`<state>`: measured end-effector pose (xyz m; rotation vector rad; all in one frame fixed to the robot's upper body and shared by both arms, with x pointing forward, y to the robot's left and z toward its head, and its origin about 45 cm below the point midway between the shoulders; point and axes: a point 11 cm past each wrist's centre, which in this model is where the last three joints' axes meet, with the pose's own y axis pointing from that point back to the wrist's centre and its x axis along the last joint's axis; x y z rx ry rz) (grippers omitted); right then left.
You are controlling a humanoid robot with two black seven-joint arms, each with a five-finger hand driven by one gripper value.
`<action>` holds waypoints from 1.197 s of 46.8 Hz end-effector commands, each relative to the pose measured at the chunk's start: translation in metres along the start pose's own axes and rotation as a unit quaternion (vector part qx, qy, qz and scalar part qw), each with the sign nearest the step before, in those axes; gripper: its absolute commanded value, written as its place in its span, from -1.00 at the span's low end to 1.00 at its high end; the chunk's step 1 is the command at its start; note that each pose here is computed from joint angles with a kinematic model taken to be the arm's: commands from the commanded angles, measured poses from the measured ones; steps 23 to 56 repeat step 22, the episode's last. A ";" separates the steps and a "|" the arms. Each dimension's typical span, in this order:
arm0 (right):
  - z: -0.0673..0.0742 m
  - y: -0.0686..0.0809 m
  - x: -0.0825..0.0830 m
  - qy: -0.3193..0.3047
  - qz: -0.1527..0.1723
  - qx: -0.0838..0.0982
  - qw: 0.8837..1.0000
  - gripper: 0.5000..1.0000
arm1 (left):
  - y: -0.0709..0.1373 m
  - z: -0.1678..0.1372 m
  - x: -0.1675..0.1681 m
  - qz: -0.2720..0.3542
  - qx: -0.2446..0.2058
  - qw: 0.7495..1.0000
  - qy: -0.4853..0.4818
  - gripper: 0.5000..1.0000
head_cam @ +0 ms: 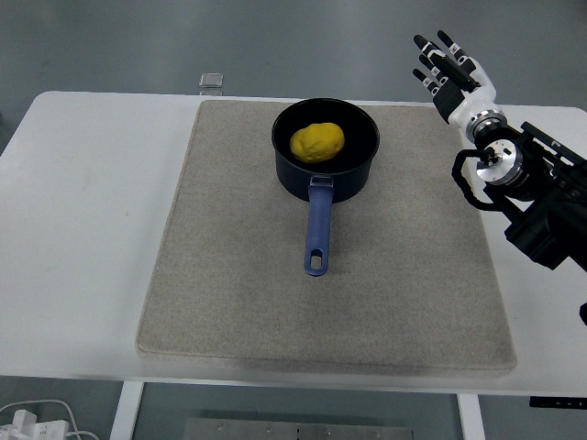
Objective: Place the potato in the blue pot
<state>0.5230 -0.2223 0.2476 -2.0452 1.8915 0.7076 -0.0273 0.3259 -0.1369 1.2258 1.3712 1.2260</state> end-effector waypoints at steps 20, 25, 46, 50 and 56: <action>-0.011 0.007 0.035 0.012 0.026 0.016 0.999 0.67 | -0.001 -0.007 0.001 0.001 0.006 1.000 0.002 0.99; -0.012 0.007 0.037 0.012 0.027 0.018 0.999 0.67 | -0.001 -0.007 0.001 0.001 0.006 1.000 0.002 0.99; -0.012 0.007 0.037 0.012 0.027 0.018 0.999 0.67 | -0.001 -0.007 0.001 0.001 0.006 1.000 0.002 0.99; -0.012 0.007 0.037 0.012 0.027 0.018 0.999 0.67 | -0.001 -0.007 0.001 0.001 0.006 1.000 0.002 0.99; -0.012 0.007 0.037 0.012 0.027 0.018 0.999 0.67 | -0.001 -0.007 0.001 0.001 0.006 1.000 0.002 0.99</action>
